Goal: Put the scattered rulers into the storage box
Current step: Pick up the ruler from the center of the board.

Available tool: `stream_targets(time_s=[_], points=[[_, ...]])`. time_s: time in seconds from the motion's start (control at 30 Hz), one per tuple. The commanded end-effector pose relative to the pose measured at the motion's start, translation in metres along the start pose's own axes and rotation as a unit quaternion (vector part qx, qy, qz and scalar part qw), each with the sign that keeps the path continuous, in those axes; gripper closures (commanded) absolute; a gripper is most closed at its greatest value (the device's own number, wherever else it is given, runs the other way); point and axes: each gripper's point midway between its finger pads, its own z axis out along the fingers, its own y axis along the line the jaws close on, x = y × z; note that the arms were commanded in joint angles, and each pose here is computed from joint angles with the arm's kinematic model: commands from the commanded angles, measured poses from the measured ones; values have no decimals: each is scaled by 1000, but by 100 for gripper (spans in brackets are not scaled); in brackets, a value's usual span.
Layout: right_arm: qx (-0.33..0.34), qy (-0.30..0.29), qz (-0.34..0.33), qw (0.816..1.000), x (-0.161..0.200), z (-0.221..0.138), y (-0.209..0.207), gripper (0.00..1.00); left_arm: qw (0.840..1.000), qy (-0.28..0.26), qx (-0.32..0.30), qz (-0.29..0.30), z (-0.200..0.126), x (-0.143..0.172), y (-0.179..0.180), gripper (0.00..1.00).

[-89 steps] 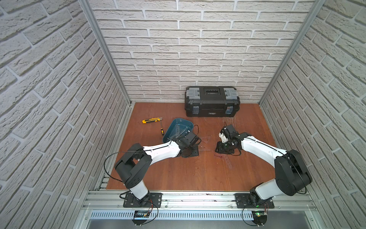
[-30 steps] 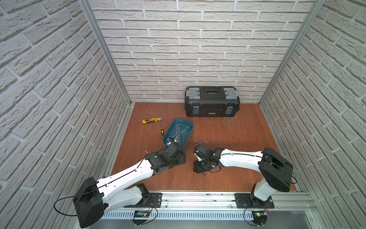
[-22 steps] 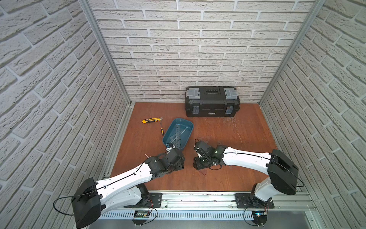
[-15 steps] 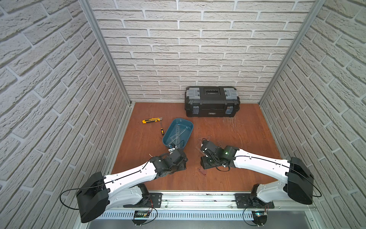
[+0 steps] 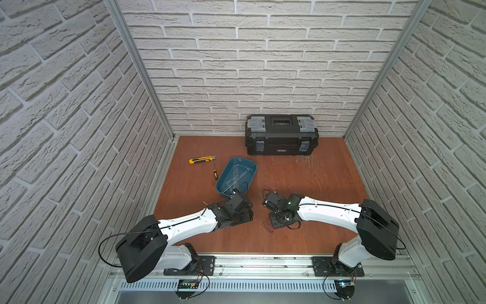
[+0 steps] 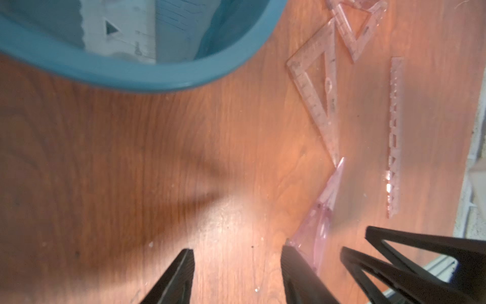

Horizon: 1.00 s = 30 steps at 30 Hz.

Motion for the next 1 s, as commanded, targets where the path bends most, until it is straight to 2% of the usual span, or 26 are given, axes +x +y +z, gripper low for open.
stream_targets(time_s=[0.0, 0.73, 0.97], points=[[-8, -10, 5, 1000, -10, -4, 10, 55, 1000, -12, 25, 4, -5, -7, -7, 42], [24, 9, 18, 1000, -9, 12, 18, 54, 999, -23, 31, -6, -17, -8, 17, 41], [31, 17, 16, 999, -4, 17, 19, 57, 999, -24, 34, -8, -17, -6, 19, 41]])
